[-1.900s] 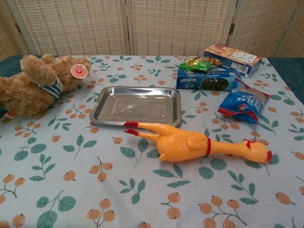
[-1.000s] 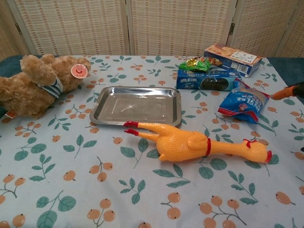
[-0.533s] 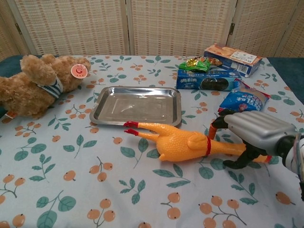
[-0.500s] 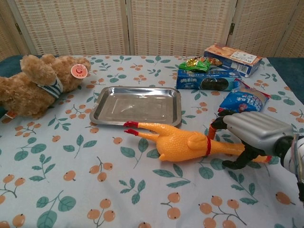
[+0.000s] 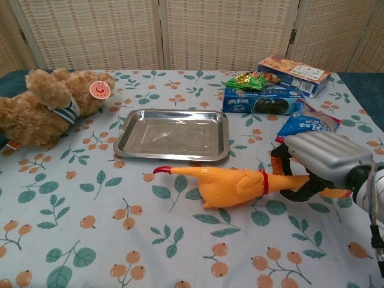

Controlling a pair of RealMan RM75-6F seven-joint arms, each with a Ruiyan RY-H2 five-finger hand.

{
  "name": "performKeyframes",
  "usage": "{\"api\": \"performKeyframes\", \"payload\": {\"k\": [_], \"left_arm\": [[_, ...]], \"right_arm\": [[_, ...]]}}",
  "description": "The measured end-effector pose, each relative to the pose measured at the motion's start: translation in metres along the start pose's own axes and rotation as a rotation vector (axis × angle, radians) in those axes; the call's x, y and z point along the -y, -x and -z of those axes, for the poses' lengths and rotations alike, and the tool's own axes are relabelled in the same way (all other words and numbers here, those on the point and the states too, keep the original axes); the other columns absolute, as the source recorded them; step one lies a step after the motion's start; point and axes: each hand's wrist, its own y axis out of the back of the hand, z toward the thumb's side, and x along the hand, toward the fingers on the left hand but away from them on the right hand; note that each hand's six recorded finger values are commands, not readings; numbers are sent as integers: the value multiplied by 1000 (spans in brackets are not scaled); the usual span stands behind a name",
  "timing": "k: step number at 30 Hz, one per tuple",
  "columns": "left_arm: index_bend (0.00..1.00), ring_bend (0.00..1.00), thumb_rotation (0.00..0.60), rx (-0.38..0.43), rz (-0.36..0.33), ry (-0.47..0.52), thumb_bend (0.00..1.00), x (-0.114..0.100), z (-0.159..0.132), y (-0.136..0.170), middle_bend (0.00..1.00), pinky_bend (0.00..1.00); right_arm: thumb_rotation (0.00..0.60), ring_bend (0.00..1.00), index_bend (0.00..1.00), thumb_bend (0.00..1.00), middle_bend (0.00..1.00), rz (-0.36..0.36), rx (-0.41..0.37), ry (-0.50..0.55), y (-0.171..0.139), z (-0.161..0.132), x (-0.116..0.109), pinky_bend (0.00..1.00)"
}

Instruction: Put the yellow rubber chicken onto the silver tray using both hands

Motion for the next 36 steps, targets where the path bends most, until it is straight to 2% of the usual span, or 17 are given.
{"api": "performKeyframes", "payload": {"k": [5, 8, 13, 19, 23, 30, 36], "left_arm": [[2, 91, 600, 58, 4, 44, 422, 4, -14, 1, 109, 171], [0, 110, 600, 124, 2, 84, 420, 7, -30, 0, 123, 217], [0, 102, 600, 247, 19, 126, 389, 11, -63, -6, 90, 241], [0, 12, 600, 310, 134, 247, 361, 24, -98, -16, 5, 211], [0, 0, 600, 313, 210, 323, 338, 33, -115, -31, 0, 149], [0, 0, 600, 269, 250, 411, 307, 44, -133, -66, 0, 97], [0, 0, 600, 221, 360, 552, 305, 58, -153, -87, 0, 78]], "right_arm": [[600, 636, 841, 301, 594, 57, -36, 56, -5, -6, -19, 652], [600, 637, 841, 302, 594, 80, -61, 77, -5, -12, -32, 652], [600, 637, 841, 302, 595, 113, -107, 100, -1, -29, -52, 652], [600, 642, 841, 302, 595, 120, -149, 157, 9, -56, -63, 653], [600, 655, 841, 301, 595, 121, -171, 183, 15, -73, -67, 665], [600, 655, 841, 301, 596, 111, -184, 211, 29, -98, -67, 665], [600, 663, 843, 302, 597, 122, -161, 216, 43, -107, -64, 665]]}}
